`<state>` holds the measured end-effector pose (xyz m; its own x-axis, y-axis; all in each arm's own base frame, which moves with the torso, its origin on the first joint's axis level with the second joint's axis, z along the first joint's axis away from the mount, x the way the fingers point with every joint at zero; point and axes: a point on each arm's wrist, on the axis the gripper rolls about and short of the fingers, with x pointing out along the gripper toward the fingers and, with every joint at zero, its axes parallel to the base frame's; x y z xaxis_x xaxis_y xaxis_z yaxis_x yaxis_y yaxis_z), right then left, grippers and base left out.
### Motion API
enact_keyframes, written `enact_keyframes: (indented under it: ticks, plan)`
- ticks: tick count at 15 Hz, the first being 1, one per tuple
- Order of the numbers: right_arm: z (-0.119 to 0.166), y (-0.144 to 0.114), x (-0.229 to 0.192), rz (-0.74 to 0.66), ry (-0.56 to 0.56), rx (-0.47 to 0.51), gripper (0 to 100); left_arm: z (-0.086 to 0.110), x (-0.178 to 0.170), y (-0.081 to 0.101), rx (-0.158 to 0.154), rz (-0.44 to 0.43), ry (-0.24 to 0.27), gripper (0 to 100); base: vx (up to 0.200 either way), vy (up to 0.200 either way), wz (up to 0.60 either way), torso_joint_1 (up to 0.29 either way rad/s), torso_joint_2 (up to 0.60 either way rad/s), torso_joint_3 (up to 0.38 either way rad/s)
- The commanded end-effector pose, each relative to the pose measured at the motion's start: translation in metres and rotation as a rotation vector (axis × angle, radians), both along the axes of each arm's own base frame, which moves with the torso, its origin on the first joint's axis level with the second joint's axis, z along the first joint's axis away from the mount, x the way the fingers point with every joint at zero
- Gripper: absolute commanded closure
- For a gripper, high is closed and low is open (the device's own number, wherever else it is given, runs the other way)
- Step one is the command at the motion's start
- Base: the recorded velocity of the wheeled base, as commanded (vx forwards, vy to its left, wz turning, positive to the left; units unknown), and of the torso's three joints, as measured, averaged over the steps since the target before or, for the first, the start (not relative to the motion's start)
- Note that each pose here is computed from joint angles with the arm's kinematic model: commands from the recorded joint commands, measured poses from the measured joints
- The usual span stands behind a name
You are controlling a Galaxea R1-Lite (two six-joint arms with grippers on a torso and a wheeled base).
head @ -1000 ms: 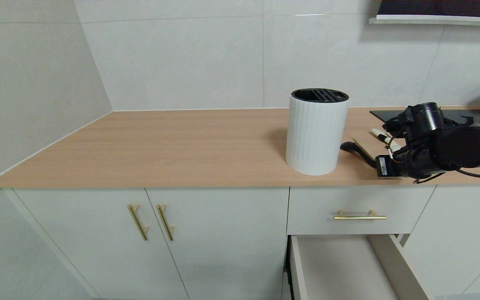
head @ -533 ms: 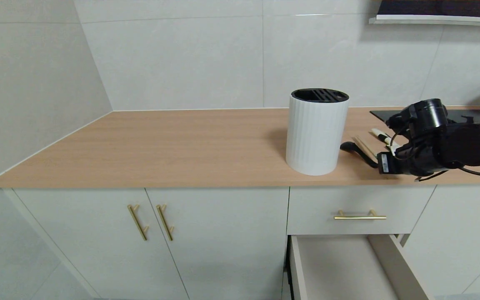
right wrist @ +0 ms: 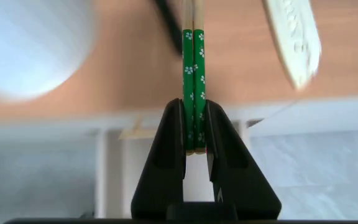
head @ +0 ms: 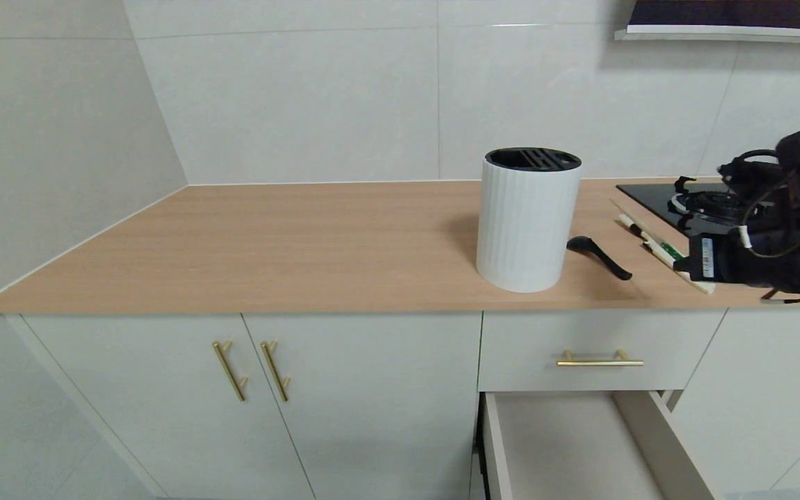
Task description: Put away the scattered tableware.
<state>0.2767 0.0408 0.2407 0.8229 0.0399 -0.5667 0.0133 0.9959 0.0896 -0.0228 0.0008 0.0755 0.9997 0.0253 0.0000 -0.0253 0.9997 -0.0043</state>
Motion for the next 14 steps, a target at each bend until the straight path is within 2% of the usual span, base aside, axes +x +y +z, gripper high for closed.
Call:
enact_keyframes:
  ticks: [1, 3, 6, 9, 14]
  plan:
    - [0.028, -0.007, -0.066, 0.095, -0.007, 0.067, 100, 0.000, 0.000, 0.000, 0.000, 0.001, 0.000, 0, 0.000, 0.000, 0.00, 0.000, 0.00, 0.000]
    - [0.032, -0.009, -0.090, 0.199, 0.050, 0.123, 100, 0.000, 0.000, 0.000, 0.000, 0.001, 0.000, 0, 0.000, 0.000, 0.00, 0.000, 0.00, 0.000]
    - [0.034, -0.011, -0.111, 0.280, 0.114, 0.078, 100, 0.000, 0.000, 0.000, 0.000, 0.001, 0.000, 0, 0.000, 0.000, 0.00, 0.000, 0.00, 0.000]
    - [0.025, -0.010, -0.115, 0.357, 0.191, 0.004, 100, 0.000, 0.000, 0.000, 0.000, 0.001, 0.000, 0, 0.000, 0.000, 0.00, 0.000, 0.00, 0.000]
    - [0.016, -0.007, -0.110, 0.390, 0.236, 0.013, 100, 0.000, 0.000, 0.000, 0.000, 0.001, 0.000, 0, 0.000, 0.000, 0.00, 0.000, 0.00, 0.000]
